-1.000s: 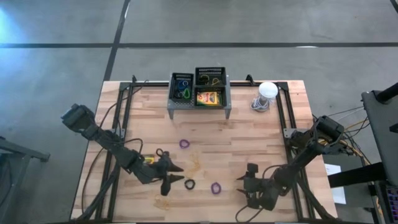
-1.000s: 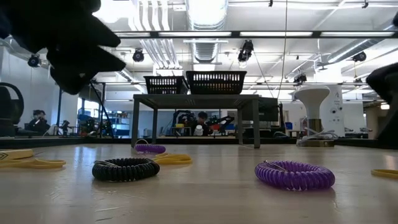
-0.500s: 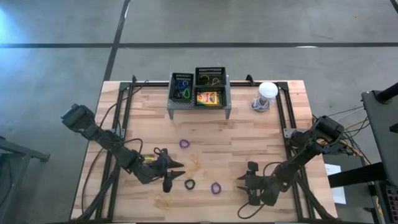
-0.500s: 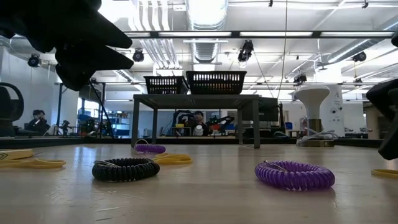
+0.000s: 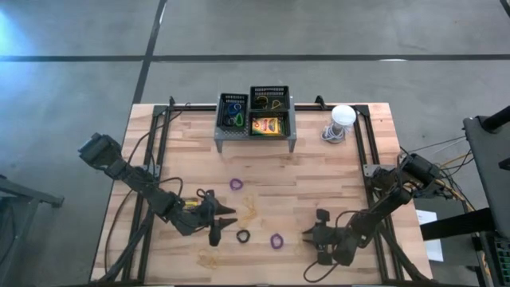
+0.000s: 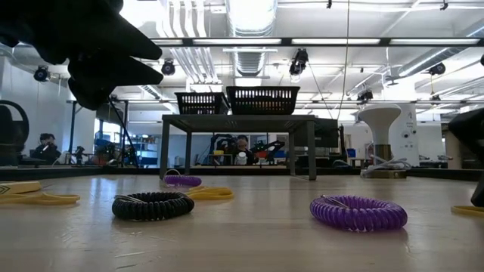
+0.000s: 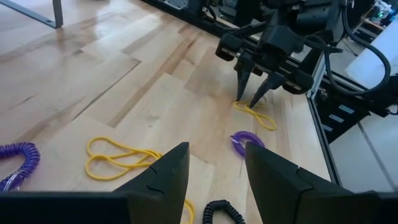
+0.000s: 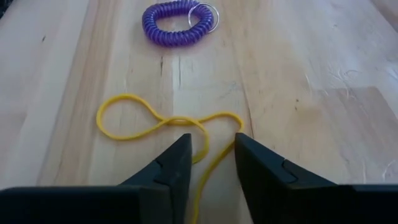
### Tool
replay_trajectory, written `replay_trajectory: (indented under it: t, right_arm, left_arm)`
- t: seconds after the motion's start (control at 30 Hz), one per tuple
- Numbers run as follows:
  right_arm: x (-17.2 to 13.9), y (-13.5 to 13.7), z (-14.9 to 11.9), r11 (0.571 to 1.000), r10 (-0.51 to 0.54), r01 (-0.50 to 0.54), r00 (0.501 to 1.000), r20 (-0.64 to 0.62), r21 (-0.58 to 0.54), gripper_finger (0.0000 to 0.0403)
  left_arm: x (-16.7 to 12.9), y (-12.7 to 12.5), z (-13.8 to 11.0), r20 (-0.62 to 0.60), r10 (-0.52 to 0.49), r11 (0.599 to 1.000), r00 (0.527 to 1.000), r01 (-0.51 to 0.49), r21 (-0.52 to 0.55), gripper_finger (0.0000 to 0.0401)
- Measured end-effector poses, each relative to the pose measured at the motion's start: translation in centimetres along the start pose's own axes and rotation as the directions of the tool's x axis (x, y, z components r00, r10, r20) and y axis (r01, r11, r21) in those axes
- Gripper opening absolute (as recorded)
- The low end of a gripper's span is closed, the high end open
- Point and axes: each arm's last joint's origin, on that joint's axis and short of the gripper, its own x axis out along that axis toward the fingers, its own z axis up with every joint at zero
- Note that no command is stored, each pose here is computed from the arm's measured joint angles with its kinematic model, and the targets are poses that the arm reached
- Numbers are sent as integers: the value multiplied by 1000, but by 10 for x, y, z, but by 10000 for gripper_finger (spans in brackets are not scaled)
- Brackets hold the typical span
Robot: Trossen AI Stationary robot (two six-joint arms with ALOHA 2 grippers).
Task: Pick & Place Office Desk Supplies
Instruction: Put the yellow rubber band into the top black bin on the shelf
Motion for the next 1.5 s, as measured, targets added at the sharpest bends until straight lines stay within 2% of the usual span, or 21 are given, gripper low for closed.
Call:
replay_trajectory:
  t: [0.33,0.5,0.63,0.77,0.9,1.0,1.07,1.17,1.27,1.33,1.37,1.5]
  right_arm:
    - [-10,1,-11,997,-19,22,999,-31,69,14]
    - [-13,7,1,998,-55,51,994,92,41,9]
    - [-10,12,27,988,-123,85,937,328,127,8]
    - [-2,5,53,979,-191,137,881,432,153,8]
    - [2,-9,95,974,-225,171,808,545,147,8]
    - [0,-25,128,976,-214,191,716,664,108,8]
    - [-3,-41,149,974,-208,200,627,751,104,8]
    - [-6,-73,175,966,-234,216,497,836,141,8]
    - [-7,-111,199,950,-290,238,422,859,204,8]
    - [-7,-138,214,944,-311,241,413,856,227,8]
    - [-7,-151,223,941,-318,247,425,847,230,8]
    - [-6,-211,255,911,-404,317,560,724,263,8]
  left_arm:
    - [0,1,1,19,23,1000,1000,-23,15,161]
    - [0,2,1,41,47,999,998,-47,15,161]
    - [1,3,2,49,58,998,997,-59,14,161]
    - [1,3,3,50,60,998,997,-60,14,161]
    - [1,3,2,52,63,998,997,-64,14,161]
    - [1,3,3,59,70,997,996,-71,13,161]
    - [1,4,3,69,82,997,994,-83,13,161]
    - [1,4,3,80,93,995,992,-94,12,161]
    - [1,4,3,80,93,995,992,-94,11,161]
    - [1,4,3,80,93,995,992,-95,12,161]
    - [1,4,3,80,93,995,992,-94,12,161]
    - [1,4,3,79,94,995,992,-96,18,161]
